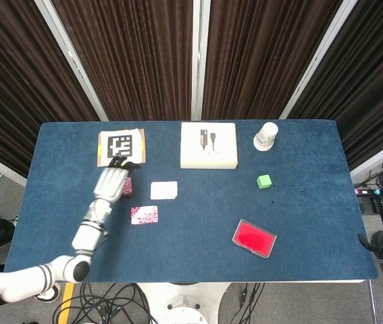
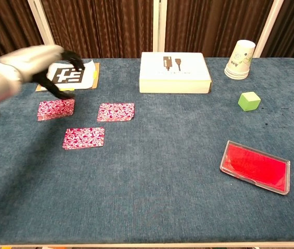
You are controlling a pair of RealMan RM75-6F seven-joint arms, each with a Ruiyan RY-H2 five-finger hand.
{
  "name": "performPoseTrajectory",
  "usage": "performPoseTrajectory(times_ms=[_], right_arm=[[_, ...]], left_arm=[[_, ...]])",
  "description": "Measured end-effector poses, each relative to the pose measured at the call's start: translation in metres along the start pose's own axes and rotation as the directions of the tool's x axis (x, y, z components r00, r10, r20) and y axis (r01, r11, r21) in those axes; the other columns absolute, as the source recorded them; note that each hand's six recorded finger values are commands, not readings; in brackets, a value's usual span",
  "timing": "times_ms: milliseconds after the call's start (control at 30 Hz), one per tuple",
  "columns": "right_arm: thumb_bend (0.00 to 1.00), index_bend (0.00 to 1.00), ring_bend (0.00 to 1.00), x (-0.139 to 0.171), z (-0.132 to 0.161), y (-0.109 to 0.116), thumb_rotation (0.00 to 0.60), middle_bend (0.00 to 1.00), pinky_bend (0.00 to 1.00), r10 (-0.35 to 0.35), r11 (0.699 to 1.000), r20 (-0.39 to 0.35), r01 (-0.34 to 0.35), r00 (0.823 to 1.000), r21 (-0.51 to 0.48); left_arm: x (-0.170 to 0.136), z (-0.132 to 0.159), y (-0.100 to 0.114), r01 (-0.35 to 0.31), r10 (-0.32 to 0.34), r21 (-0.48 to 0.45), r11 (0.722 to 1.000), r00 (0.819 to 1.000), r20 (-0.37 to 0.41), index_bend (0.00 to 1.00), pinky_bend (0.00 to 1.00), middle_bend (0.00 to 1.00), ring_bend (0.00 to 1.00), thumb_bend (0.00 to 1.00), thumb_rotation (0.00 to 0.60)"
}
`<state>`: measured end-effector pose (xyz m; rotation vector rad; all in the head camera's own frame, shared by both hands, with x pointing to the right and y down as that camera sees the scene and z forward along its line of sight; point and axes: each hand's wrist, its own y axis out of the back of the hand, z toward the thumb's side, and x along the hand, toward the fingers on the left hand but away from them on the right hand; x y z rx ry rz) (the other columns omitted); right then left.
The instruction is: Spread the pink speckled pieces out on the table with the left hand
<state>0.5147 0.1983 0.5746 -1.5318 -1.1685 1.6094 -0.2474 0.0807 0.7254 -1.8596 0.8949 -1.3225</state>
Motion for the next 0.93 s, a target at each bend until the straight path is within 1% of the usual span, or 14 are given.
performPoseTrajectory(times_ms=[100, 167, 267, 400, 533, 633, 733, 867, 933], right_arm=[[0.14, 0.00, 0.00, 0.000, 0.004, 0.001, 0.600, 0.00, 0.00, -0.009, 1.000, -0.011, 0.008, 1.000, -0.009], [0.15, 0.00, 0.00, 0.001, 0.007, -0.002, 0.600, 0.00, 0.00, -0.005, 1.000, -0.017, 0.005, 1.000, -0.014], [0.15, 0.00, 0.00, 0.002, 0.010, -0.007, 0.600, 0.00, 0.00, 0.009, 1.000, -0.027, -0.009, 1.000, -0.014], [0.15, 0.00, 0.00, 0.002, 0.012, -0.012, 0.600, 0.00, 0.00, 0.016, 1.000, -0.033, -0.016, 0.999, -0.014], [0.15, 0.00, 0.00, 0.002, 0.016, -0.019, 0.600, 0.00, 0.00, 0.032, 0.999, -0.047, -0.033, 0.998, -0.015], [0.15, 0.00, 0.00, 0.002, 0.020, -0.023, 0.600, 0.00, 0.00, 0.040, 0.999, -0.065, -0.040, 0.997, -0.008], [0.15, 0.00, 0.00, 0.003, 0.023, -0.025, 0.600, 0.00, 0.00, 0.040, 0.999, -0.076, -0.040, 0.996, -0.003], [0.15, 0.00, 0.00, 0.003, 0.027, -0.028, 0.600, 0.00, 0.00, 0.041, 0.999, -0.088, -0.041, 0.995, 0.001], [0.15, 0.00, 0.00, 0.003, 0.029, -0.030, 0.600, 0.00, 0.00, 0.045, 0.999, -0.094, -0.044, 0.995, 0.005]], left_arm=[[-0.027, -0.029, 0.012, -0.033, 0.033, 0.021, 0.999, 0.999, -0.018, 0.27, 0.10, 0.24, 0.09, 0.22, 0.600], [-0.046, -0.045, 0.018, -0.040, 0.042, 0.045, 0.998, 0.999, -0.032, 0.27, 0.10, 0.24, 0.09, 0.22, 0.600], [-0.069, -0.063, 0.021, -0.036, 0.040, 0.072, 0.997, 0.998, -0.052, 0.27, 0.10, 0.24, 0.09, 0.22, 0.600], [-0.091, -0.077, 0.019, -0.031, 0.039, 0.086, 0.996, 0.995, -0.092, 0.26, 0.10, 0.24, 0.09, 0.22, 0.600], [-0.112, -0.087, 0.014, -0.018, 0.033, 0.097, 0.995, 0.988, -0.149, 0.26, 0.09, 0.24, 0.09, 0.22, 0.600], [-0.130, -0.096, 0.015, -0.034, 0.055, 0.110, 0.993, 0.980, -0.191, 0.26, 0.09, 0.24, 0.09, 0.22, 0.600], [-0.153, -0.107, 0.017, -0.061, 0.090, 0.125, 0.990, 0.967, -0.239, 0.26, 0.08, 0.24, 0.09, 0.22, 0.600], [-0.180, -0.119, 0.027, -0.124, 0.164, 0.151, 0.981, 0.945, -0.285, 0.26, 0.08, 0.24, 0.09, 0.22, 0.600], [-0.191, -0.123, 0.031, -0.149, 0.191, 0.158, 0.976, 0.937, -0.294, 0.25, 0.08, 0.24, 0.09, 0.22, 0.600]])
